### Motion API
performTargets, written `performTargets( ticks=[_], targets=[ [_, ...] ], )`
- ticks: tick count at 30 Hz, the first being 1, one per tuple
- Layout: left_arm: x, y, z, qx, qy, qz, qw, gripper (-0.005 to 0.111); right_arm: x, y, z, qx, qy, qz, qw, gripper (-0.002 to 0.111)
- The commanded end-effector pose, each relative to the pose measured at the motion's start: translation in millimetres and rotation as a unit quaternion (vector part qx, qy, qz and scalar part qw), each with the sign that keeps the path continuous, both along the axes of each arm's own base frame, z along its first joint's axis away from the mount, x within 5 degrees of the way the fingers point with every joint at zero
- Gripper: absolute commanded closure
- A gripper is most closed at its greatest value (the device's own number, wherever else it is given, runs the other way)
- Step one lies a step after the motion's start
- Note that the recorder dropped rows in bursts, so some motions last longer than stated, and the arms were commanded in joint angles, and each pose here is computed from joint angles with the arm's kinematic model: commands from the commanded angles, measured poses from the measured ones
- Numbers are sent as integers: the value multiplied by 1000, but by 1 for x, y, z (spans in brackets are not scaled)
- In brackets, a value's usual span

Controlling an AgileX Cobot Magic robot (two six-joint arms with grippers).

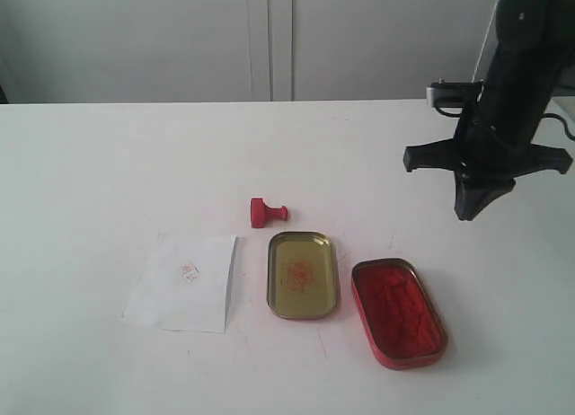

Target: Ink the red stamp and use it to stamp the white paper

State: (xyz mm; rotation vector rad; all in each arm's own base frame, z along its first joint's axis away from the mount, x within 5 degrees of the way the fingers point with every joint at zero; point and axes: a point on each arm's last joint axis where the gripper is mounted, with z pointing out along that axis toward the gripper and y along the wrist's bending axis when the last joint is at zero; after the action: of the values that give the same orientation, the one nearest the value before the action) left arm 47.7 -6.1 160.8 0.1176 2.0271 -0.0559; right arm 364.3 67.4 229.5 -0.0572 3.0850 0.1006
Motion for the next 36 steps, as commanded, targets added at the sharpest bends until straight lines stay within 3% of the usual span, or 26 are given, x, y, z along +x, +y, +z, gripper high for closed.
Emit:
performTargets(
  ticks=[1, 21, 36],
  targets=[
    [-1, 0, -4, 0, 10, 1, 1000, 107, -8, -18, 8, -1, -21, -17, 1000, 108],
    [-1, 0, -4, 0, 10, 1, 1000, 107, -63, -32, 46, 2, -128, -25, 991, 108],
    [-1, 0, -4, 0, 10, 1, 1000, 107, -137, -42, 68, 5, -255, -26, 967, 108]
  ],
)
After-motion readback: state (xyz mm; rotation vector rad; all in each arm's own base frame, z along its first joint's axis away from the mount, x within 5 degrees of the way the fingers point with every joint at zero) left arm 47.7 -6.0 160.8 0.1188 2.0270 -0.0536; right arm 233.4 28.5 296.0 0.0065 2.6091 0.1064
